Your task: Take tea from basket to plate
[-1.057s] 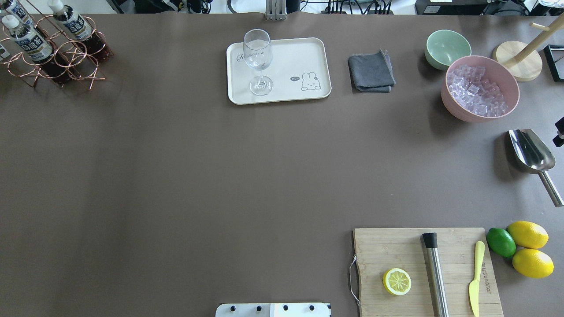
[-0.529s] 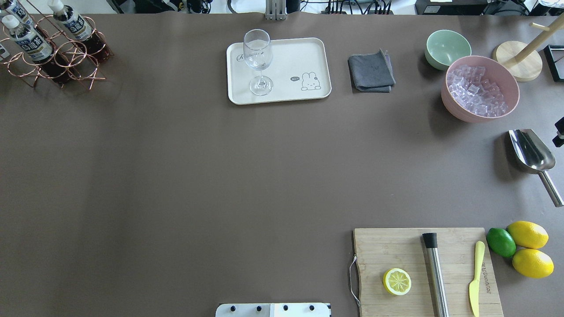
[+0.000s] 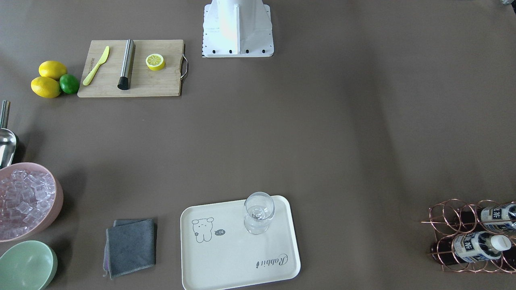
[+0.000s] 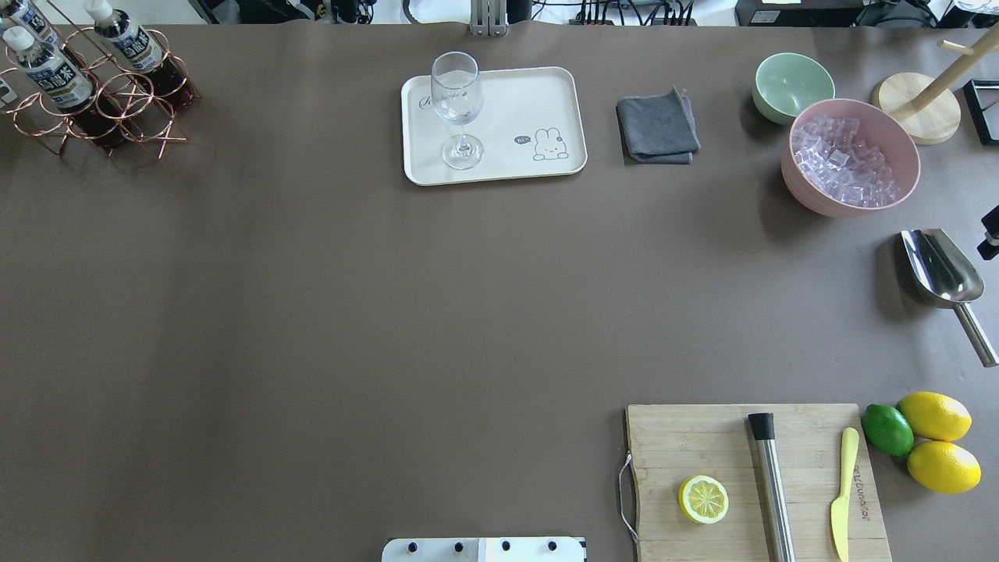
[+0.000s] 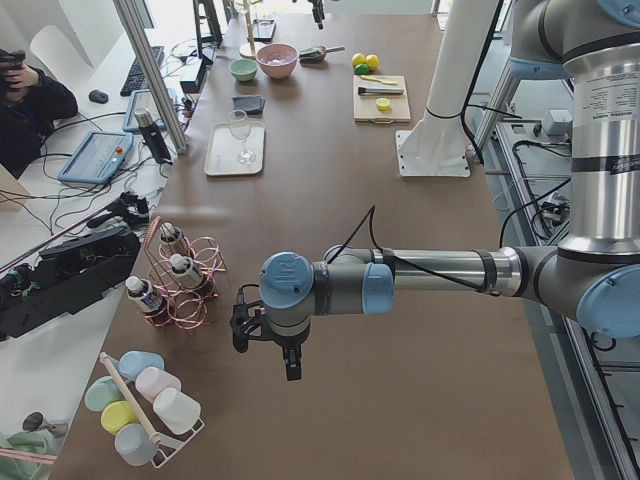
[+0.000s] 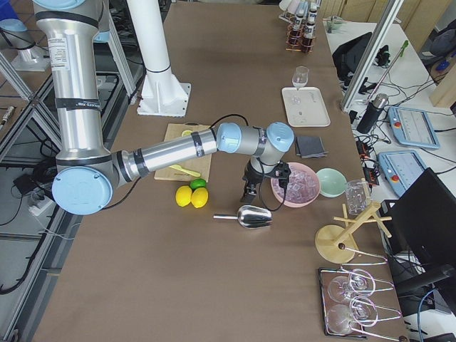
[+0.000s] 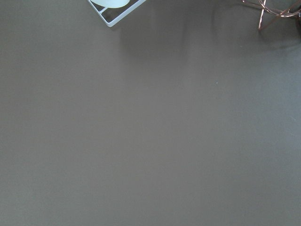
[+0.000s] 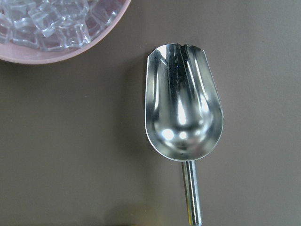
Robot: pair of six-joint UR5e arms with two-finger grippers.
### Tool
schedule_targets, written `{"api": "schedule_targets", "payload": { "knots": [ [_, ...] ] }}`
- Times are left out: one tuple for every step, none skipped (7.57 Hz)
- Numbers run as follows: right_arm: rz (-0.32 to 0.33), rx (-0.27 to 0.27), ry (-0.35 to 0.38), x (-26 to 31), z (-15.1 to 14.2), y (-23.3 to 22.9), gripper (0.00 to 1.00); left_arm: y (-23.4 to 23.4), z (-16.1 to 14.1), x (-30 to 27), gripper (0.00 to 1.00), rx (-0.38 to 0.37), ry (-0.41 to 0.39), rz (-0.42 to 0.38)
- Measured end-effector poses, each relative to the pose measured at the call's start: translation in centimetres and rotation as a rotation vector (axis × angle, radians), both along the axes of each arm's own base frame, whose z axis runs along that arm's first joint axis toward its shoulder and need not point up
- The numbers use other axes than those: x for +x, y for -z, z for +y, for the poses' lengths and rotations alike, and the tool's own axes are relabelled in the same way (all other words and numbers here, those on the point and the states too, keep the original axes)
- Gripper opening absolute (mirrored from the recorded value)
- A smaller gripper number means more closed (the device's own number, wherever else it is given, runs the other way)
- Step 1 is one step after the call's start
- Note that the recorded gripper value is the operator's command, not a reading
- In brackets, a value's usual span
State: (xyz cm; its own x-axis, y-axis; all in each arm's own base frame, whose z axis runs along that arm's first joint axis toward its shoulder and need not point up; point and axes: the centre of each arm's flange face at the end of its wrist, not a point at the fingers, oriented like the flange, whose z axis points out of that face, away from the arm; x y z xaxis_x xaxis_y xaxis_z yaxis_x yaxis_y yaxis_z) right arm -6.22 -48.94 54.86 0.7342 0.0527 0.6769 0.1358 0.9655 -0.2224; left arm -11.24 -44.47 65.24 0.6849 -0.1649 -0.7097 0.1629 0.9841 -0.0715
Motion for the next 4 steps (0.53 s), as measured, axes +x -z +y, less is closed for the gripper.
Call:
{"api": "schedule_targets", "payload": {
  "knots": [
    [0.0, 0.001, 0.0, -0.02, -0.04, 0.02, 1.0, 0.26, -0.31, -0.27, 0.98, 0.017, -0.003, -0.037],
    [0.0, 0.001, 0.0, -0.04, -0.09, 0.03, 1.0, 0.56, -0.62, -0.38, 0.98, 0.034, -0.004, -0.06],
    [0.001, 0.001, 0.001, -0.05, -0.11, 0.04, 1.0, 0.91, -0.84, -0.33, 0.98, 0.037, 0.006, -0.068],
    [0.001, 0.001, 0.001, -0.05, -0.13, 0.04, 1.0, 1.13, -1.24, -0.08, 0.98, 0.035, 0.011, -0.071]
  ]
}}
